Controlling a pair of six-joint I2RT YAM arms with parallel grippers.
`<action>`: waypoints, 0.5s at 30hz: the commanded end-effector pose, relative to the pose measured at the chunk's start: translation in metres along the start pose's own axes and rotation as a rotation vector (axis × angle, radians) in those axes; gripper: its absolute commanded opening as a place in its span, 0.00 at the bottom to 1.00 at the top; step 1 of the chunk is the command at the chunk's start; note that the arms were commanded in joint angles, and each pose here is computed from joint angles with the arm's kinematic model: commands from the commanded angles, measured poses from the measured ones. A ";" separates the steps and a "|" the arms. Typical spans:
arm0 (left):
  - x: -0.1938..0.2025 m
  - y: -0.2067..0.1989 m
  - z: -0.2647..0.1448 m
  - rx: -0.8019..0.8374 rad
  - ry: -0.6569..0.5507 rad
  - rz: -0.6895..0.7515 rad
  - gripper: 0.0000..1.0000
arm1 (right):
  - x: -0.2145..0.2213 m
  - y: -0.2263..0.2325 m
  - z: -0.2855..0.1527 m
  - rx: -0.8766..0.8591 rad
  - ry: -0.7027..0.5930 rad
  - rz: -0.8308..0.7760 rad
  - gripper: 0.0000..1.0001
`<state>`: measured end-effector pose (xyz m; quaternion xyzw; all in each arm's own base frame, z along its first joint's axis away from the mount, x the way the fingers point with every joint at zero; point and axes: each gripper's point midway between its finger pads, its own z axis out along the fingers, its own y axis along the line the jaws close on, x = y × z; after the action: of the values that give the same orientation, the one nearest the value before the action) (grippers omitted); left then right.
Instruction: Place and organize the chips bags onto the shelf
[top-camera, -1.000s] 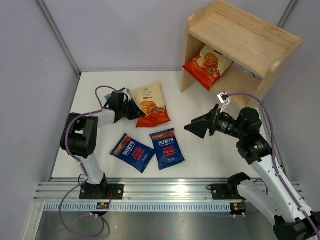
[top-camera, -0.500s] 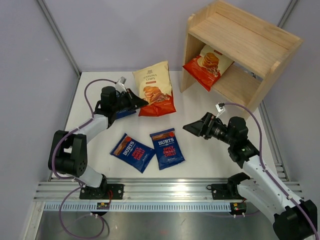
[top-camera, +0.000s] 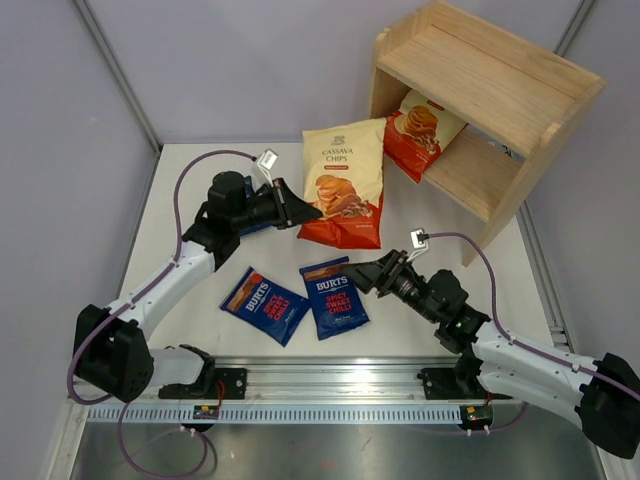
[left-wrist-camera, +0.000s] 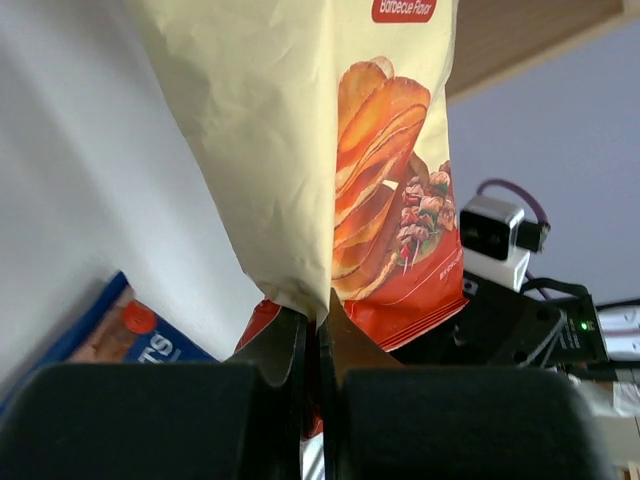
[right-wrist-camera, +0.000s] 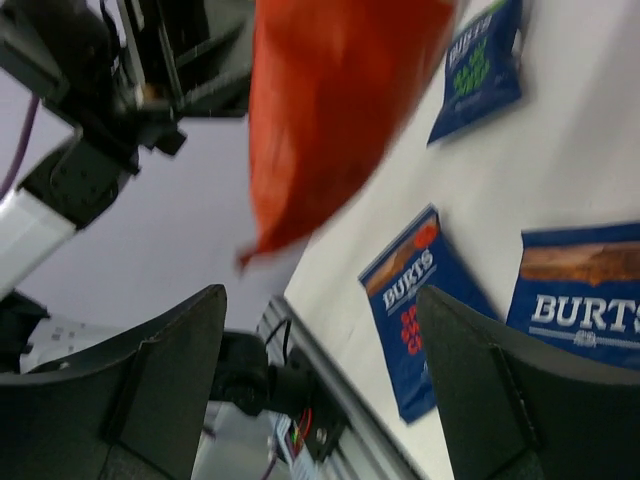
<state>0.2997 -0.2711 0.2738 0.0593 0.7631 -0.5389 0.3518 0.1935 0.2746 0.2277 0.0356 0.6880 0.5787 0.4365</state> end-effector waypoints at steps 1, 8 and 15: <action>-0.003 -0.045 -0.005 0.055 -0.022 0.034 0.00 | -0.055 0.008 0.001 0.006 -0.339 -0.029 0.83; 0.009 -0.079 -0.001 0.077 0.019 0.074 0.00 | -0.057 0.016 -0.001 -0.022 -0.448 -0.027 0.76; 0.039 -0.085 0.012 0.057 0.134 0.123 0.00 | -0.070 0.016 -0.012 -0.032 -0.547 0.016 0.64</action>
<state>0.2479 -0.3147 0.2973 0.1110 0.7795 -0.5225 0.3271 0.2150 0.2537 0.2559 0.1418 0.5847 0.5641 0.5655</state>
